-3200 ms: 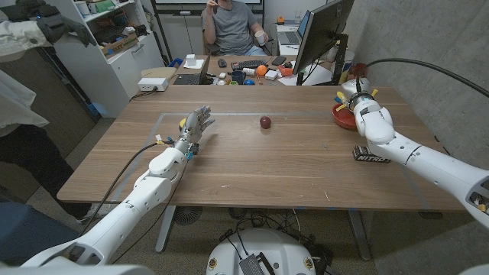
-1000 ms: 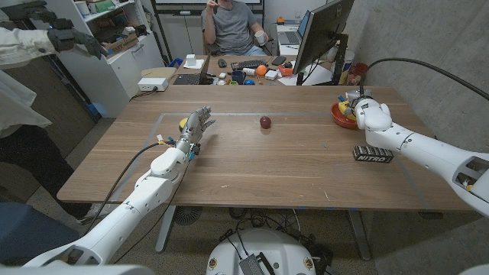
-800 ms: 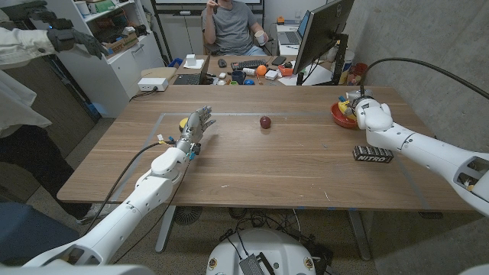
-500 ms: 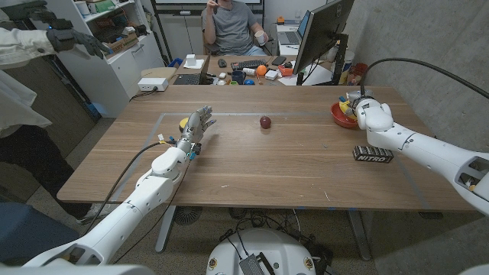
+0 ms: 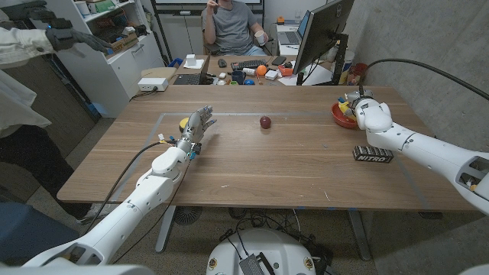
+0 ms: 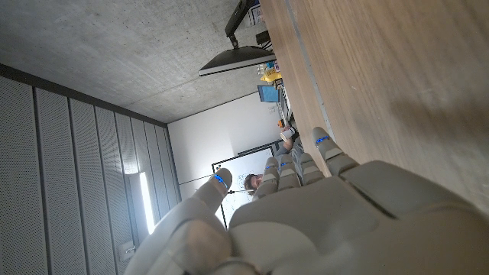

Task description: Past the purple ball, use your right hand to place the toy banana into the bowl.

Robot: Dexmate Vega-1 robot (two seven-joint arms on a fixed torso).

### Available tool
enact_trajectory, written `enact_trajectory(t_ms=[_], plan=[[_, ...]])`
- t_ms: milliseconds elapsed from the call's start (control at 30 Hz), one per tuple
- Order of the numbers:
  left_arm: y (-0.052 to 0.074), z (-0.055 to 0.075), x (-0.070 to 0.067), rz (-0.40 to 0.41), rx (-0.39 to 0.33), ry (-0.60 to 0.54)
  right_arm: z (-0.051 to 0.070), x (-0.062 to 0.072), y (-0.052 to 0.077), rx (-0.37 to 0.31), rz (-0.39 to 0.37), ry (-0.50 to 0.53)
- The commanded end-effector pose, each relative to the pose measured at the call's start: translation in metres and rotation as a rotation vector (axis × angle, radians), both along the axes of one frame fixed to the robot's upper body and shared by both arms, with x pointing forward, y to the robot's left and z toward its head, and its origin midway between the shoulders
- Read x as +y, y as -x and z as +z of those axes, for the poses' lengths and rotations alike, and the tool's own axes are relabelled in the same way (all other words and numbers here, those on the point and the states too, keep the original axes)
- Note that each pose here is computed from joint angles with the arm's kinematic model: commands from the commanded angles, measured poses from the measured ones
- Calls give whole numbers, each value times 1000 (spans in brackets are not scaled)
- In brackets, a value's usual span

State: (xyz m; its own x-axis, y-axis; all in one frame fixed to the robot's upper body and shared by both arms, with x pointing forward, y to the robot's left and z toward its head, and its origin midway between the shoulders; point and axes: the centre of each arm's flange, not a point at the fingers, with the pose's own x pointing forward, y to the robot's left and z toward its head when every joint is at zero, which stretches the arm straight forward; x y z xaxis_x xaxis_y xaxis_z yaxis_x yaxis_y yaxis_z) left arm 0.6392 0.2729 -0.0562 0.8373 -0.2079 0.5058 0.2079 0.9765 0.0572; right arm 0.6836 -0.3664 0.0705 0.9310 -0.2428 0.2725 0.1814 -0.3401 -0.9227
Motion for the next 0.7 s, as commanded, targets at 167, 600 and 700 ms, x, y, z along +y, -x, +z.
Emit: enact_trajectory(t_ms=[167, 600, 700], plan=[[2, 1, 0, 2, -4, -12, 2, 1, 1, 12, 18, -32], [1, 1, -2, -6, -4, -19, 4, 0, 4, 29, 31, -79], [1, 1, -2, -5, -5, -19, 7, 1, 5, 18, 37, -85]])
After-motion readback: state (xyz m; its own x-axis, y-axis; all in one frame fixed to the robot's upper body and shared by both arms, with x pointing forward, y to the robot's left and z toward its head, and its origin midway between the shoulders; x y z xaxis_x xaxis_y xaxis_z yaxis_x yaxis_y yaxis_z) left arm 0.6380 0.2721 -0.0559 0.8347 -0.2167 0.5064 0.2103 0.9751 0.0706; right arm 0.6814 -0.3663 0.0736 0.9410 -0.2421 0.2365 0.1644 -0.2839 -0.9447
